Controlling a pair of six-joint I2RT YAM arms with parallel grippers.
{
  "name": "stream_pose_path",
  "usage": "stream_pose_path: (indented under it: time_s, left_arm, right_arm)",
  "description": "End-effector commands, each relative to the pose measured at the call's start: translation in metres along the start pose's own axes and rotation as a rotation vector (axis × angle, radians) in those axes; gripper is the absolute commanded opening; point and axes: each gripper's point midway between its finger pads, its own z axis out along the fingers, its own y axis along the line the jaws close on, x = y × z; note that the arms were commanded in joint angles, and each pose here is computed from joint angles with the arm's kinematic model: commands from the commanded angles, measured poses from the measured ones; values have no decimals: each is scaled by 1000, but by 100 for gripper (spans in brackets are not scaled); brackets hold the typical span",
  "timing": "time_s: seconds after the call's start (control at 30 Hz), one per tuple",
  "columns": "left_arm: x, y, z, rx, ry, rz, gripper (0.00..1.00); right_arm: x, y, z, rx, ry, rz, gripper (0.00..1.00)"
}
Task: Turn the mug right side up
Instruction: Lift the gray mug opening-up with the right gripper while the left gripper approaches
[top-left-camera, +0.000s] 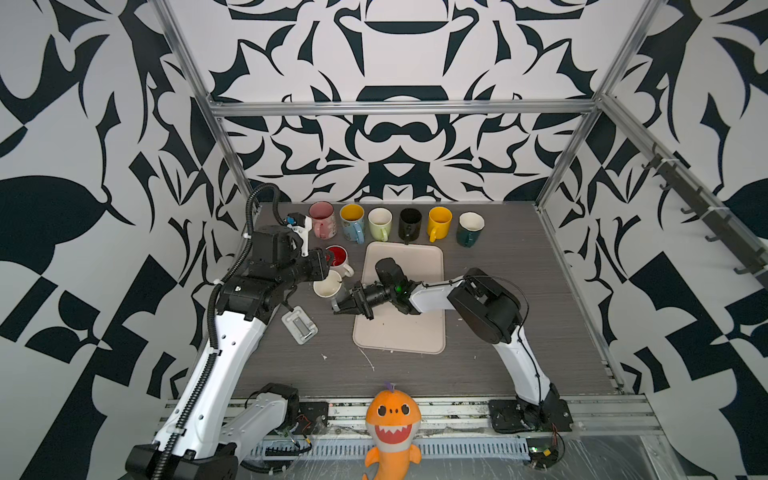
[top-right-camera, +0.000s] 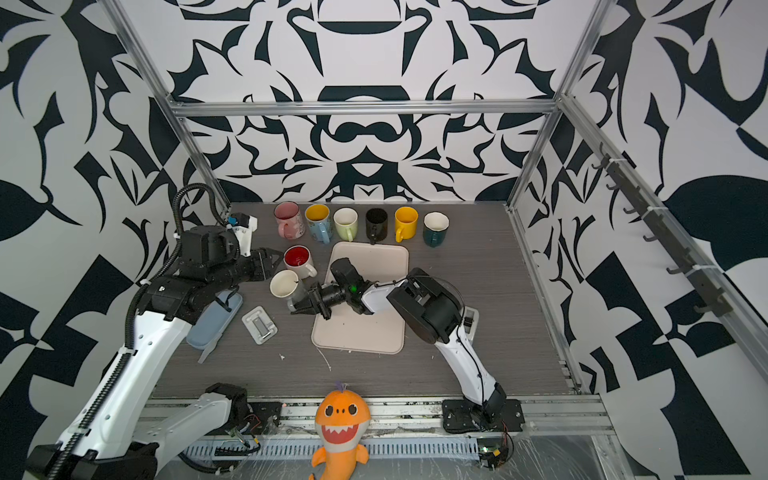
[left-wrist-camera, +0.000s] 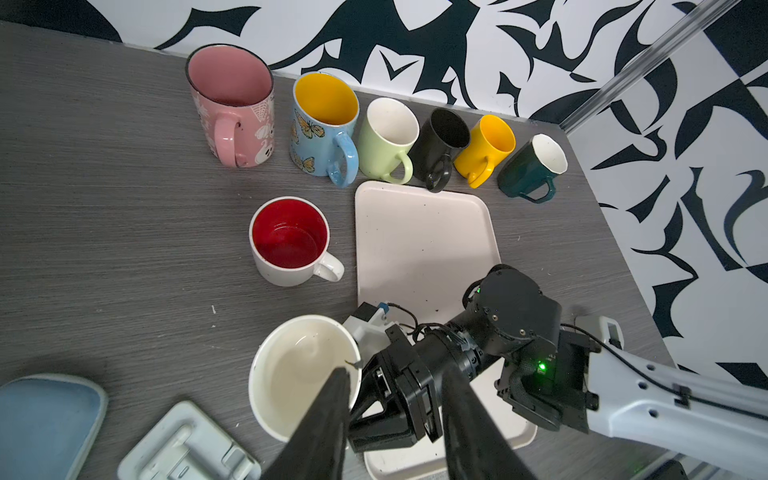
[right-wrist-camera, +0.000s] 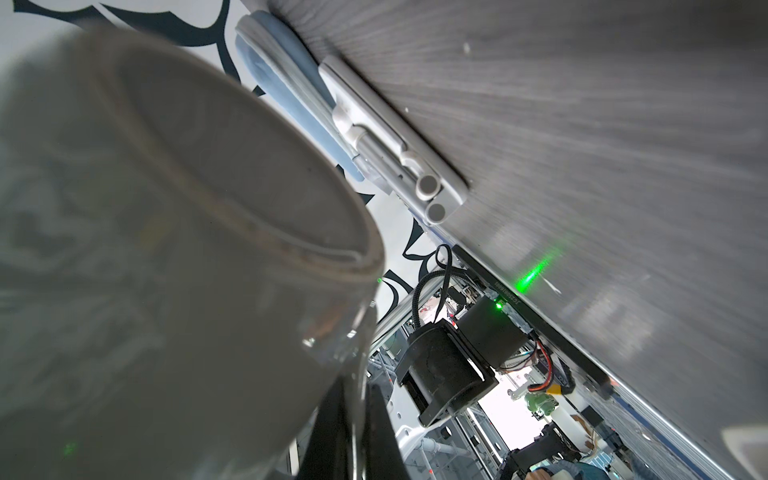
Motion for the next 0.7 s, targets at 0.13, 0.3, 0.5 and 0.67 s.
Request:
stream_pose_path:
  time_s: [0.13,0.3,0.5,0.67]
  left_arm:
    - [8,2,-1,-3,29,-7,39]
    - [17,-9,-22,35,76,-56,41]
    - [57,-14,-50,34,218,-188,48]
    - [76,-21,-68,54,232,-293,48]
  right_arm:
    - [44,46,-7,-59,69,-179,0]
    - [44,47,-10,-37,14,-219,0]
    - [47,54,-7,-53,-27,-254,0]
    - [45,50,-4,-55,-62,-257,0]
